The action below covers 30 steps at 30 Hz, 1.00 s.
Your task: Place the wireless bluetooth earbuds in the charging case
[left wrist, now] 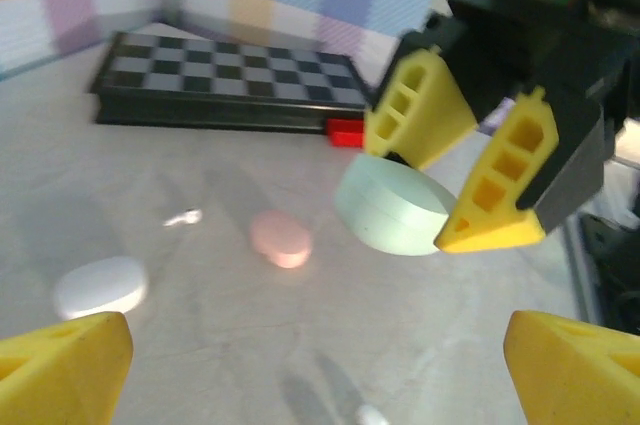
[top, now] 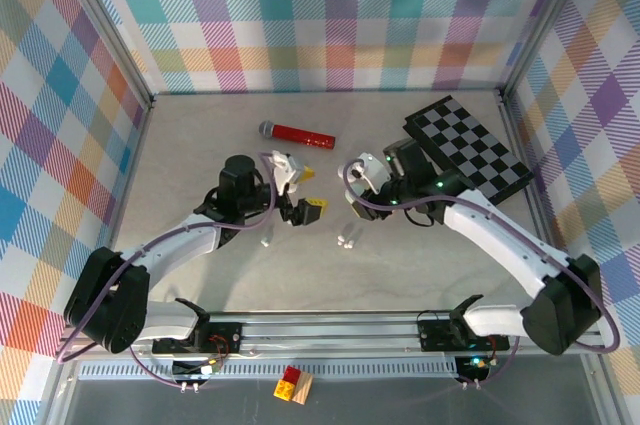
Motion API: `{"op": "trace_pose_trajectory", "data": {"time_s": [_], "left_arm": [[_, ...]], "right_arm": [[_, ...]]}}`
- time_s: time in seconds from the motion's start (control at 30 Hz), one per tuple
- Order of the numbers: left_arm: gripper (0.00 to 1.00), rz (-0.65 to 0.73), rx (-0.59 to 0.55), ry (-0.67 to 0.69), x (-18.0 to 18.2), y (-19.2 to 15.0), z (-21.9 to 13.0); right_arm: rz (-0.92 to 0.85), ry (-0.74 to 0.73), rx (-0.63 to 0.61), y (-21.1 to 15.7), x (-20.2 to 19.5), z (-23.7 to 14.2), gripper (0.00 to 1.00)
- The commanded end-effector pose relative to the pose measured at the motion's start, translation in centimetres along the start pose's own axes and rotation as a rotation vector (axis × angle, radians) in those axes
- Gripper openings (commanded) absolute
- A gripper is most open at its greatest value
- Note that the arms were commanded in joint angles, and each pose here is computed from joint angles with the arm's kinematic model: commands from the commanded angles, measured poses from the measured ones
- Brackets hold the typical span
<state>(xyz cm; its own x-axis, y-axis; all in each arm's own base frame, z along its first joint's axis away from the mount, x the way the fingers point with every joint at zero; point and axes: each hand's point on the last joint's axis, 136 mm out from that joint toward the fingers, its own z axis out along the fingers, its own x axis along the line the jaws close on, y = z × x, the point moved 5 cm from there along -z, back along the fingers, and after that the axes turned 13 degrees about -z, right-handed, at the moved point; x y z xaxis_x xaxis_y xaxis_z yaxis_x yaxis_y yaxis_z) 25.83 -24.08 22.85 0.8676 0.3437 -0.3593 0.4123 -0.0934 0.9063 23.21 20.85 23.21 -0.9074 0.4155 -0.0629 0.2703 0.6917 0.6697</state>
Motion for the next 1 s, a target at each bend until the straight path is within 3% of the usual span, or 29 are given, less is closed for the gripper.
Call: {"op": "trace_pose_trajectory", "data": {"time_s": [0.0, 0.3, 0.67, 0.97], "left_arm": [[0.94, 0.081, 0.082, -0.151, -2.8, -0.1, 0.7], [0.86, 0.098, 0.205, -0.395, -7.3, -0.5, 2.0], [0.82, 0.109, 0.255, -0.478, -9.3, -0.7, 2.3], [0.72, 0.082, 0.243, -0.495, -9.8, -0.1, 2.3]], "right_arm": [[-0.105, 0.148, -0.064, 0.7, 2.6, -2.8, 0.30], [-0.199, 0.299, -0.190, 1.8, 5.5, -6.0, 0.29], [-0.211, 0.368, -0.218, 2.1, 6.2, -6.0, 0.28], [-0.200, 0.383, -0.194, 2.0, 6.1, -5.5, 0.28]]}}
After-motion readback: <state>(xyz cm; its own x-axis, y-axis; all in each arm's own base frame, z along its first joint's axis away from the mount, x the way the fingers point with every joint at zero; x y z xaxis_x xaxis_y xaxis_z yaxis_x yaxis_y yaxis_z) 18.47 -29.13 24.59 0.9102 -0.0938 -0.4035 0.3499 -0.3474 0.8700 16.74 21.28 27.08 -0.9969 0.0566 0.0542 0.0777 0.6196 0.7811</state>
